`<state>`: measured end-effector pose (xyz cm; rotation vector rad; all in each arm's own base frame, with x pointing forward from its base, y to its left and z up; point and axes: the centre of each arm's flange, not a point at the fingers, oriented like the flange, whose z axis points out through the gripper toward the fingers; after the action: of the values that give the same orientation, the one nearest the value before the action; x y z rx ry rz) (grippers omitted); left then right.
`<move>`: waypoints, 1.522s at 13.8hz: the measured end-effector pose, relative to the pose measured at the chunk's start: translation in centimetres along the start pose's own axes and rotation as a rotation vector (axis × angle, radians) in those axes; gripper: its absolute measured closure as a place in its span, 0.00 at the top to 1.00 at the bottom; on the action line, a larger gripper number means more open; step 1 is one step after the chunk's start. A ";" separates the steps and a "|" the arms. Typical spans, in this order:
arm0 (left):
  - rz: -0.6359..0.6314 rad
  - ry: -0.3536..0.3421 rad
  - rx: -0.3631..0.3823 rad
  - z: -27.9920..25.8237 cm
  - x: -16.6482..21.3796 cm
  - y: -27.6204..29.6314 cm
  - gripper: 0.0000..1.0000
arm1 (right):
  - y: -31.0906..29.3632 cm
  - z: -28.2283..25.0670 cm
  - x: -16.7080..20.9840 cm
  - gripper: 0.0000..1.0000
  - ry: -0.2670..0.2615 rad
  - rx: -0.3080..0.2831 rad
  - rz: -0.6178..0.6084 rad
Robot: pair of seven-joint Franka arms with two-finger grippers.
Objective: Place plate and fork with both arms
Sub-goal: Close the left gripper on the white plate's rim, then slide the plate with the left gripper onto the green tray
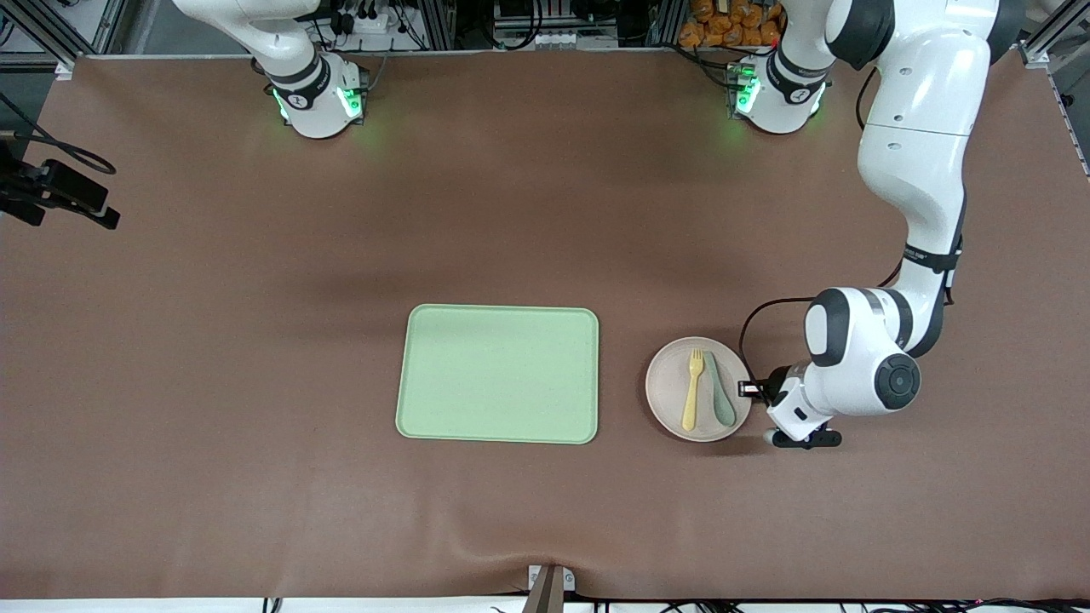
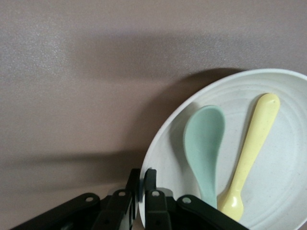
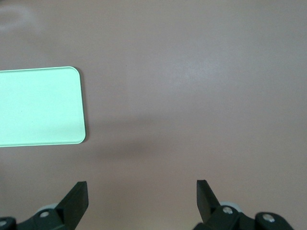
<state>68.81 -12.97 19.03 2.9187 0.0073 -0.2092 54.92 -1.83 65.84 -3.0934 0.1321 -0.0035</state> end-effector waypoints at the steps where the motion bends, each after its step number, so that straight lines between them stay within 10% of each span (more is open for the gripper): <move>1: 0.002 0.004 -0.001 -0.3 0.1 0.1 0.06 | 0.1 0.0 0.0 1.00 0.000 0.000 0.002; 21: 0.052 0.009 -0.150 -5.2 -1.1 9.2 0.04 | 1.1 0.2 0.1 1.00 -0.009 -0.001 0.022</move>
<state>68.62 -20.86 26.19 2.7667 -0.0496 -0.1784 54.95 -2.96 65.56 -3.0923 0.1660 0.0108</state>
